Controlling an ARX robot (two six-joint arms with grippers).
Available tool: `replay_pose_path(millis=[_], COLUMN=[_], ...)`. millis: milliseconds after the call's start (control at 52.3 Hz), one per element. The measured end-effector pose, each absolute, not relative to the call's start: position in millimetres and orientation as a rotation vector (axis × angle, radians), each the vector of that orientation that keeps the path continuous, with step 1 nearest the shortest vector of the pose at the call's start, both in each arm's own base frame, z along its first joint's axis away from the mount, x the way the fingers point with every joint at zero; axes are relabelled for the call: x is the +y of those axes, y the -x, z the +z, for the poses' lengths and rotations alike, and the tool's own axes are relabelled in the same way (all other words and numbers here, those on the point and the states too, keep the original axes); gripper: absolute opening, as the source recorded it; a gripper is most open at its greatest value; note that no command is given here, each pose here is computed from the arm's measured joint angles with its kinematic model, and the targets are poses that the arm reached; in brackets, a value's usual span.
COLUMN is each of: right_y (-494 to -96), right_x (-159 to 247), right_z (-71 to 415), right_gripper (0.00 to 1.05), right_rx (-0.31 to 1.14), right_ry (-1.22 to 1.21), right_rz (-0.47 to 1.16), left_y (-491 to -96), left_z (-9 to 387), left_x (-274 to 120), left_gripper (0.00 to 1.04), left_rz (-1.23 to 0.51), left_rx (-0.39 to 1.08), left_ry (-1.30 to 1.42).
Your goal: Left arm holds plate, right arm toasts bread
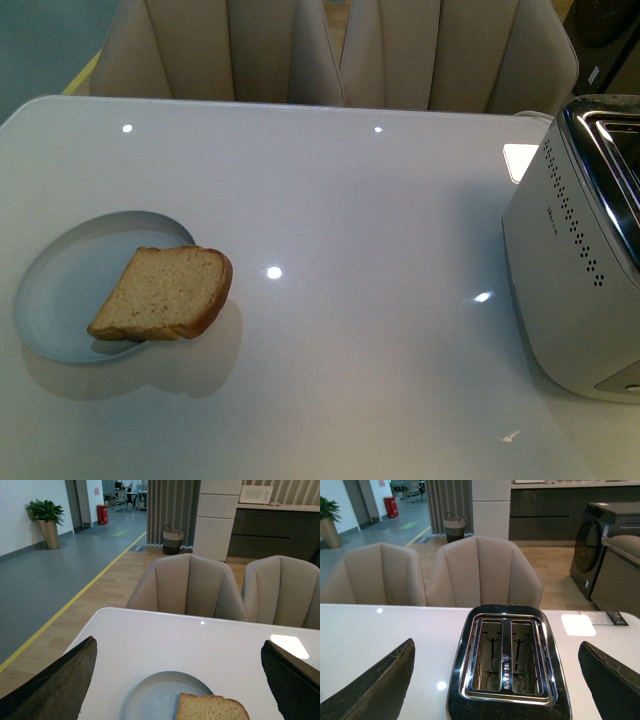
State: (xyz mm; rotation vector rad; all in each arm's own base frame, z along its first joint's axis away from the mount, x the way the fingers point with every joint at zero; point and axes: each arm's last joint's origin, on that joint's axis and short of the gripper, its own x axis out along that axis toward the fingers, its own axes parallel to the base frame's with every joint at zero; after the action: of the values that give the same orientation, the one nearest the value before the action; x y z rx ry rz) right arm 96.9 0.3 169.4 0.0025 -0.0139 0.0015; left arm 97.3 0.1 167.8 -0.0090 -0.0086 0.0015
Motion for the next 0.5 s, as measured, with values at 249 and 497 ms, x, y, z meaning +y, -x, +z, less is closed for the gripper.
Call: replay_pose_path(millis=[249,497], right_y=[-96.9,-96.9], right_x=[0.3,0.3], right_z=[169.4,169.4], right_gripper=[0.96,0.96], right_rx=[-0.014,-0.014], right_ry=[-0.003,-0.003], right_rz=[0.002,0.002], left_y=[-97.3,-97.3], left_z=[167.6,167.8], left_x=[0.1,0.1], left_gripper=[0.98,0.98], left_rz=[0.001,0.001], left_rx=[-0.008,-0.009], left_ry=[0.009,0.009])
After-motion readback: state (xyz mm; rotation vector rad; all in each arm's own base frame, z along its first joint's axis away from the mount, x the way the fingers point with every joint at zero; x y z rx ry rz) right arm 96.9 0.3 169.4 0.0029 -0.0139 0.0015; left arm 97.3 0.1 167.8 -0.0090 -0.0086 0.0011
